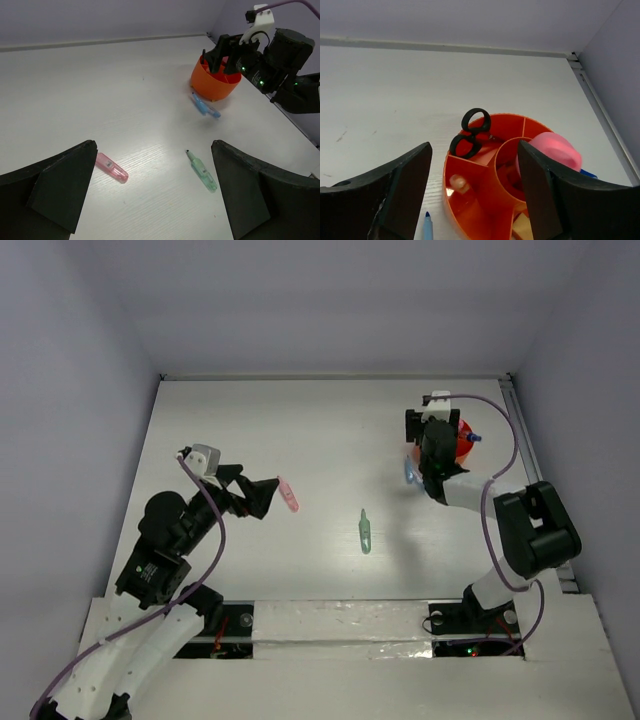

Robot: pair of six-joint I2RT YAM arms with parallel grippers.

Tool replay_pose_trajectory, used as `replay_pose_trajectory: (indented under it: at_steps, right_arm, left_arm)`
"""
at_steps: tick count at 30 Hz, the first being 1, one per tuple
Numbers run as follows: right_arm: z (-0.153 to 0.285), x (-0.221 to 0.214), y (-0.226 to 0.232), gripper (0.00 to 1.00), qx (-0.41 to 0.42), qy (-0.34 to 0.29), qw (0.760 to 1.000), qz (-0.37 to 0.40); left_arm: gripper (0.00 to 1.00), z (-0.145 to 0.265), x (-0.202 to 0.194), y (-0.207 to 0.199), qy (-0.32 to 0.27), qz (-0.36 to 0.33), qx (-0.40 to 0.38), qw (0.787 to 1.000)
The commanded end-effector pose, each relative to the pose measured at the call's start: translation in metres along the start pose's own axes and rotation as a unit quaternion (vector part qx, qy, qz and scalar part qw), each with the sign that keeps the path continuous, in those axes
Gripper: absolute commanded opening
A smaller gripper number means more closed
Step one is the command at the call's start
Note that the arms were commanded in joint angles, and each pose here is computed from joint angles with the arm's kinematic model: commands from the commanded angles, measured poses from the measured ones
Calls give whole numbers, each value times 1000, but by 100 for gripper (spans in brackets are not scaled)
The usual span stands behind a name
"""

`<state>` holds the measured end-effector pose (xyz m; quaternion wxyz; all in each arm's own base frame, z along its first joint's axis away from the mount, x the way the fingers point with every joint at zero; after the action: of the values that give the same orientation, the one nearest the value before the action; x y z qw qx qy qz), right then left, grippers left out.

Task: Sort the stationery into containers
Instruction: Place the stationery in the storage box, then pick up the stationery from the center of the board.

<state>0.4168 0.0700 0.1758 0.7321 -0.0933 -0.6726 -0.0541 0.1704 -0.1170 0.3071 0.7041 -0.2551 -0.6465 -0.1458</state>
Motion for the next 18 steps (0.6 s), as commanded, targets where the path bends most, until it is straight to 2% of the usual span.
replay_pose_trajectory:
  at_steps: [1, 3, 5, 6, 8, 9, 11, 12, 13, 14, 15, 18]
  right_arm:
    - [11, 45, -9, 80, -12, -32, 997, -65]
    - [19, 48, -3, 84, 19, 2, 997, -79]
    - [30, 51, 3, 85, 42, 36, 989, -135]
    - [49, 48, 18, 85, 91, 81, 983, -136]
    - [74, 39, 37, 83, 140, 134, 968, -157]
    - [102, 25, 54, 83, 190, 187, 953, -144]
    - [138, -2, 66, 80, 216, 261, 931, -138]
    - [164, -8, 79, 78, 251, 284, 916, -132]
    - [184, -31, 77, 64, 243, 327, 903, -135]
    - [196, -38, 81, 54, 253, 341, 895, -139]
    - [211, -50, 80, 49, 255, 369, 884, -135]
    - [254, -72, 83, 47, 263, 417, 859, -141]
  left_arm:
    - [99, -4, 4, 0, -9, -3, -1, 1000]
    - [99, -5, 4, 2, -9, -2, 2, 1000]
    - [99, -6, 4, 1, -7, 0, 0, 1000]
    - [99, -7, 2, 1, -4, 1, 0, 1000]
    - [99, -7, 1, 1, -1, 4, 0, 1000]
    - [99, -8, 0, 1, 2, 5, 0, 1000]
    - [99, -9, 0, 0, 3, 7, -4, 1000]
    - [99, -12, -1, 2, 6, 9, -1, 1000]
    - [99, -14, -1, 1, 9, 10, -4, 1000]
    - [99, -14, -1, 1, 8, 10, -5, 1000]
    - [99, -17, -3, 0, 14, 15, -8, 1000]
    - [99, -20, -5, 0, 20, 24, -13, 999]
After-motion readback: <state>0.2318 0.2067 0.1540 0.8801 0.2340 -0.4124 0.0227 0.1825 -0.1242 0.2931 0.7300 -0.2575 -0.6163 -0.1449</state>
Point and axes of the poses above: each gripper's point midway between its finger pads, its own z axis back along the fingers, its own y axis along the line the jaws close on, x = y × z, the point moved 5 cm from there along z, back along the fingers, and after that the axes turned 7 degrees about -z, right-handed, at the moved point
